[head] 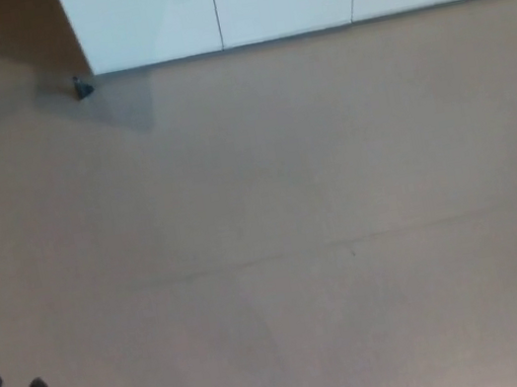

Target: The robot walks towards an open cabinet and lifts its left hand to push the door towards the right to close it.

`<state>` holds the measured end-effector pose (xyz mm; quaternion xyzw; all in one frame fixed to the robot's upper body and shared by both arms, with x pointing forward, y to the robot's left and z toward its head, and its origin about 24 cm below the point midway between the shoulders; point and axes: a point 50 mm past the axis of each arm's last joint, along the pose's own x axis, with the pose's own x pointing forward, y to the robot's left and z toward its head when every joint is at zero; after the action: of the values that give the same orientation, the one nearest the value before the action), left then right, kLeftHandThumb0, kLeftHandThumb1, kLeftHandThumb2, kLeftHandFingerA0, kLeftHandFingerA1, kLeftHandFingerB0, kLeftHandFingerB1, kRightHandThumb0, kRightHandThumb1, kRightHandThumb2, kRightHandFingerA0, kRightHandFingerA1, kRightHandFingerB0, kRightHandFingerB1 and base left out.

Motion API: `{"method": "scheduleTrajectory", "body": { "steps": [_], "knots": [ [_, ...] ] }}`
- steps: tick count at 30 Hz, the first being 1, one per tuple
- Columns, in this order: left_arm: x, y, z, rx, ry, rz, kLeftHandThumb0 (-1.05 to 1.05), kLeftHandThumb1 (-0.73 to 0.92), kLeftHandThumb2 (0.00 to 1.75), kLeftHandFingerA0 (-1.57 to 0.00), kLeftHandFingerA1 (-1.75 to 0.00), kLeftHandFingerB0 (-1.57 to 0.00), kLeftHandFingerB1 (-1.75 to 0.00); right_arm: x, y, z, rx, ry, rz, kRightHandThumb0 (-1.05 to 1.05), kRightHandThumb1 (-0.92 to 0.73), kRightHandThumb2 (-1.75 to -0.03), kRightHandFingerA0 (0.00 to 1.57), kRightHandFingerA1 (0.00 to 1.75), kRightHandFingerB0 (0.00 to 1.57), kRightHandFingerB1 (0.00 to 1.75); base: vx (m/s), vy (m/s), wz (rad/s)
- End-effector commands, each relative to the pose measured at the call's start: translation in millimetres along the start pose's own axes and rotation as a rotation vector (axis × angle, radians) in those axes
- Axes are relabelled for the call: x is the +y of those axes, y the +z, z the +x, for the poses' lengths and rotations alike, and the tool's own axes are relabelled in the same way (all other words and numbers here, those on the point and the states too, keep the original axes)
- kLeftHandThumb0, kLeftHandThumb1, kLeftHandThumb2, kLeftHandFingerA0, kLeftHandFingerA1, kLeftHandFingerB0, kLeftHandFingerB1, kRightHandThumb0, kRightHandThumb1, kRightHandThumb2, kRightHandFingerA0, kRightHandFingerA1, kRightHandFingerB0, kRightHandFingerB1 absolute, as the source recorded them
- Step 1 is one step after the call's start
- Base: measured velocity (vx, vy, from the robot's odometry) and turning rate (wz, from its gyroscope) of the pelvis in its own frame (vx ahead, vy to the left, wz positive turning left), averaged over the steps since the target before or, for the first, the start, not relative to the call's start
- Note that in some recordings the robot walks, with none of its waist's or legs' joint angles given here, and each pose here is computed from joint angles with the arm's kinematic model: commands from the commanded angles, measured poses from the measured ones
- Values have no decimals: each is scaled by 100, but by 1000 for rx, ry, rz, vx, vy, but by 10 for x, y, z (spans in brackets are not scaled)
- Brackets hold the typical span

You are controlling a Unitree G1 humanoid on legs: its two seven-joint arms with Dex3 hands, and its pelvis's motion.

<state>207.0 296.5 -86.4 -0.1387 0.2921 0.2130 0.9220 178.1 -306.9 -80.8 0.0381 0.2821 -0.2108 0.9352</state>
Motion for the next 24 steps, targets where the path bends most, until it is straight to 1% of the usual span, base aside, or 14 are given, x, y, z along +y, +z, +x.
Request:
{"method": "scheduleTrajectory", "body": {
  "steps": [1, 2, 3, 4, 10, 11, 12, 13, 15, 16, 17, 19, 20, 24],
  "knots": [
    [38, 69, 5, -29, 19, 14, -23, 73, 61, -11, -67, -6, -45, -15, 25, 3, -12, -5, 5, -8, -41, -87, 55, 66, 23, 52, 460, 138, 7],
    [38, 68, 5, -30, 18, 14, -23, 73, 61, -11, -67, -6, -45, -14, 25, 3, -12, -5, 3, -8, -41, -87, 55, 66, 23, 52, 463, 138, 2],
    [5, 103, 25, -34, 14, 19, -25, 72, 63, -13, -65, -4, -47, -2, 60, 17, -24, -3, -9, -10, -62, -57, 64, 50, 36, 37, 459, 140, 5],
    [-12, 116, 32, -38, 11, 30, -24, 75, 62, -12, -68, -4, -51, 6, 76, 24, -28, -3, -6, -11, -63, -59, 63, 51, 36, 38, 443, 116, 6],
    [-50, 150, 48, -44, 10, 44, -25, 75, 63, -12, -65, -5, -52, 23, 93, 38, -31, 1, 12, -10, -64, -59, 62, 52, 36, 39, 411, 7, 12],
    [-54, 158, 51, -46, 4, 44, -25, 75, 62, -11, -70, -5, -52, 25, 97, 41, -32, 0, 8, -7, -65, -58, 67, 53, 38, 38, 381, -105, 19],
    [-53, 161, 52, -46, -3, 46, -25, 75, 62, -11, -70, -5, -52, 26, 98, 43, -32, 0, 3, -7, -65, -58, 67, 53, 38, 38, 438, -123, 43],
    [-66, 172, 57, -49, -3, 47, -24, 74, 61, -12, -75, -6, -53, 25, 107, 48, -35, 2, -2, -9, -63, -59, 69, 55, 37, 39, 484, -148, 23],
    [-86, 189, 66, -54, -1, 48, -24, 74, 61, -12, -75, -6, -53, 24, 120, 55, -40, 5, -7, -9, -63, -59, 69, 55, 37, 39, 594, -99, 51],
    [-105, 218, 77, -58, -12, 55, -25, 75, 61, -10, -75, -4, -56, 33, 137, 62, -46, 9, -13, -7, -65, -58, 70, 54, 38, 39, 561, -116, 4],
    [-110, 226, 79, -60, -13, 63, -27, 75, 62, -12, -72, -6, -57, 34, 141, 64, -47, 10, -10, -7, -63, -58, 71, 54, 38, 39, 571, -85, -6],
    [-113, 231, 80, -62, -13, 74, -27, 75, 62, -12, -72, -6, -57, 35, 143, 66, -47, 12, -5, -7, -63, -58, 71, 54, 38, 39, 541, -94, -5],
    [-118, 241, 84, -63, -15, 75, -28, 74, 61, -12, -74, -6, -59, 39, 149, 71, -47, 11, -2, -8, -60, -57, 72, 55, 38, 38, 383, -85, -11],
    [-133, 271, 92, -71, -27, 77, -27, 74, 61, -12, -77, -6, -56, 46, 164, 84, -50, 15, 6, -10, -58, -56, 70, 55, 38, 38, 400, -36, -18]
  ]
}}
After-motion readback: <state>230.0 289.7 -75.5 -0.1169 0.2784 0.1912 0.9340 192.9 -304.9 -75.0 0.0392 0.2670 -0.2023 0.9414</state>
